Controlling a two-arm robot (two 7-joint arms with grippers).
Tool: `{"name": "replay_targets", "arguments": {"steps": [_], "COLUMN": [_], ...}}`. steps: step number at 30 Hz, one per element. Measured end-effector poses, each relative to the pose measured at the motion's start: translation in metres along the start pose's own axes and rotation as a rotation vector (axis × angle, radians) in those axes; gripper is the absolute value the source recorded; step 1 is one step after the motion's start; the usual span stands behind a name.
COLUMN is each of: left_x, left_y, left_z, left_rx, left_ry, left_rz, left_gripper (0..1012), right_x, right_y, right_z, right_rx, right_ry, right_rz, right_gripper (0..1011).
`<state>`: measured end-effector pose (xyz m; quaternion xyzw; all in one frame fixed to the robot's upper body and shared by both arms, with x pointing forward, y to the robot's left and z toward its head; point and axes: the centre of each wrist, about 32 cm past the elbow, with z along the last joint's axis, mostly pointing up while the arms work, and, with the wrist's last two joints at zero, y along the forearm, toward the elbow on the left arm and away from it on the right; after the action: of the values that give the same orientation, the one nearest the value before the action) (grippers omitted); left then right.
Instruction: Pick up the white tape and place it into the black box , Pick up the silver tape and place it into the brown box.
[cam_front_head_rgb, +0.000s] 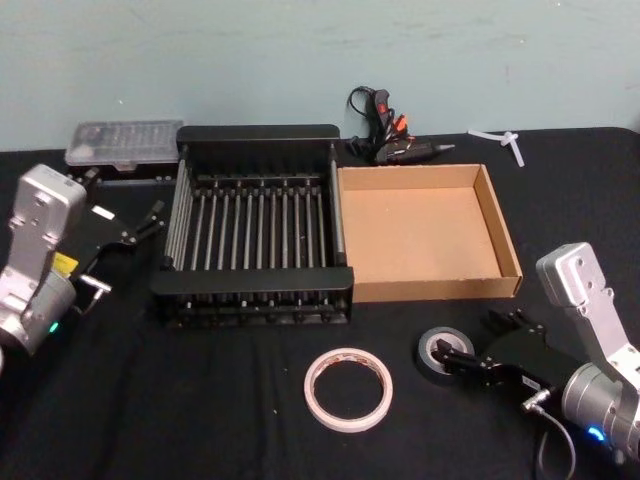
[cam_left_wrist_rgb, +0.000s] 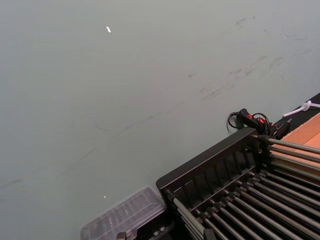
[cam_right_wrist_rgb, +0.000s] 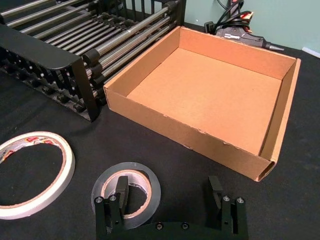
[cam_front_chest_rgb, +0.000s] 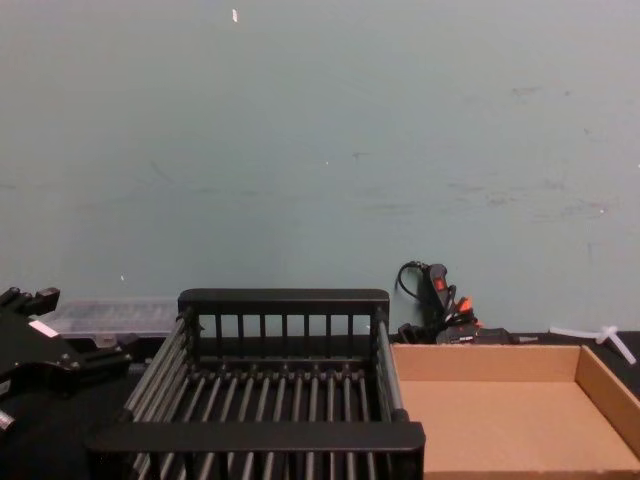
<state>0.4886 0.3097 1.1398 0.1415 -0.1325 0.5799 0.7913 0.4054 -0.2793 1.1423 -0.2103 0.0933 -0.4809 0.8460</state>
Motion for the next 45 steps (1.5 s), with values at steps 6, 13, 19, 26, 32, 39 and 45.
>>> {"name": "replay_targets", "arguments": {"steps": [6,13,19,26,32,39,45], "left_x": [0.0000,0.0000,0.0000,0.0000,0.0000,0.0000,0.0000], "left_y": [0.0000,0.0000,0.0000,0.0000,0.0000,0.0000,0.0000], "left_z": [0.0000,0.0000,0.0000,0.0000,0.0000,0.0000,0.0000], "left_rx": [0.000,0.000,0.000,0.000,0.000,0.000,0.000], "left_ry": [0.000,0.000,0.000,0.000,0.000,0.000,0.000], "left_rz": [0.000,0.000,0.000,0.000,0.000,0.000,0.000], "left_gripper": [1001,1001,1001,1001,1001,1001,1001], "right_x": [-0.0001,-0.0002,-0.0003,-0.0003,-0.0003,-0.0003,0.0011], "right_y": [0.0000,0.0000,-0.0001,-0.0001,-0.0001,-0.0001,-0.0009], "right_z": [0.0000,0.0000,0.0000,0.0000,0.0000,0.0000,0.0000], "right_rx": [0.000,0.000,0.001,0.002,0.002,0.002,0.010], "right_ry": [0.001,0.001,0.002,0.002,0.003,0.003,0.005], "right_rz": [0.001,0.002,0.002,0.002,0.002,0.001,0.004], "right_gripper": [978,811,602,374,215,146,146]}}
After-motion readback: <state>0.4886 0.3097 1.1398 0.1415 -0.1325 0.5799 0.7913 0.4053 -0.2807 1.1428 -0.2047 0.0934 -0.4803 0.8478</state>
